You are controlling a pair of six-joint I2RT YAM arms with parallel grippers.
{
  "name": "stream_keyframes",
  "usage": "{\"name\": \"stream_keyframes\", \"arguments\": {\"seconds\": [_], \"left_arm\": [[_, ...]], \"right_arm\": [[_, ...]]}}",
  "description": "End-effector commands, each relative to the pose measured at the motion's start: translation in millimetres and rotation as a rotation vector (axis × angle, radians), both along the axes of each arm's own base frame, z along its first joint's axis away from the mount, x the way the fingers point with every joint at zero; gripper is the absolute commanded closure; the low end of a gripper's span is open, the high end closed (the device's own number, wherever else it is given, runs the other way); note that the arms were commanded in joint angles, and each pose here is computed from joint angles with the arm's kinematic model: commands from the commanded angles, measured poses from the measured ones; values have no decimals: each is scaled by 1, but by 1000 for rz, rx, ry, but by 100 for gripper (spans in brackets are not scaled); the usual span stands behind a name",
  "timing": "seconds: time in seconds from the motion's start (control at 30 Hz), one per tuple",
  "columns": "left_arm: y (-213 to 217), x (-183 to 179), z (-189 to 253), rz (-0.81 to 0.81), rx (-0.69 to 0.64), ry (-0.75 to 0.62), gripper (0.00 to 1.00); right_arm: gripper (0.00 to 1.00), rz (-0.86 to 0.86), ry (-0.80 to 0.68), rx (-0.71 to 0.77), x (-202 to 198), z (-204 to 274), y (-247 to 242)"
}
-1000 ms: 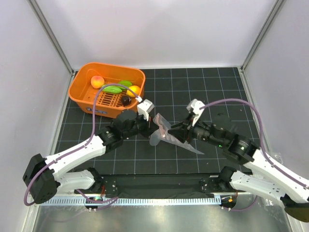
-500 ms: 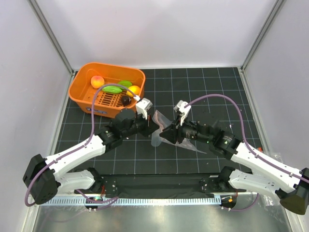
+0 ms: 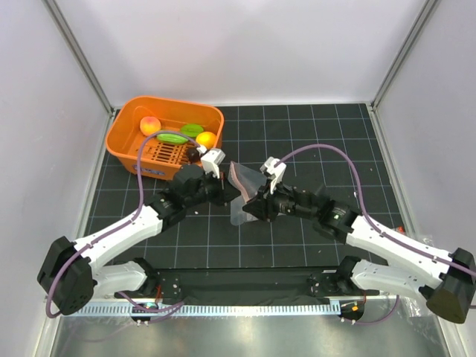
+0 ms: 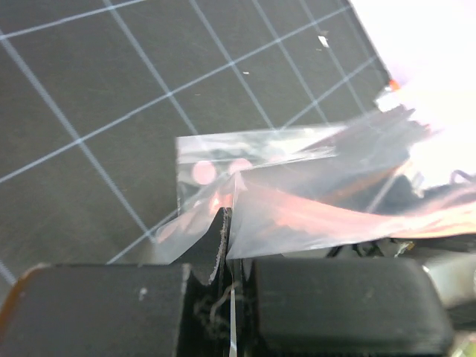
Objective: Place the food in the zip-top bag and seal the zipper
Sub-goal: Open the zipper of the food storage bag.
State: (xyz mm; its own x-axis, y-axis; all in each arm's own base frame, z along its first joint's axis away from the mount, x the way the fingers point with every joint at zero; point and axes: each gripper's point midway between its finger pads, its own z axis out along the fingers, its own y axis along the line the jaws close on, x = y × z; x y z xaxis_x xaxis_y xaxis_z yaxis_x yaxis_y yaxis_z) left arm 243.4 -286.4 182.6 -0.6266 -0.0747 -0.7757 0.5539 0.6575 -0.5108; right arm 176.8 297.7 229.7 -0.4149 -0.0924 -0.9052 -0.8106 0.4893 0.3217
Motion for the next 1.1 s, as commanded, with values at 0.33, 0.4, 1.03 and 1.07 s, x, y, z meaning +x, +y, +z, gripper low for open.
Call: {"name": "stream_keyframes", "arguments": {"seconds": [0.33,0.4,1.03,1.07], "left_arm": [[-16,-33,40,-188,-172,-48,100],[-17,-38,45,-217,-188,-66,99],[-35,-122,111,-680,-479,-235,100],[-34,-124,112,-683,-480,-247,99]], "right_arm": [[67,-97,-49,-13,17,6,-7],[67,-101,-69,10,13,15,-14],[68,84,-84,142,-55,41,-43],[68,85,-82,145,-55,41,-43]]}}
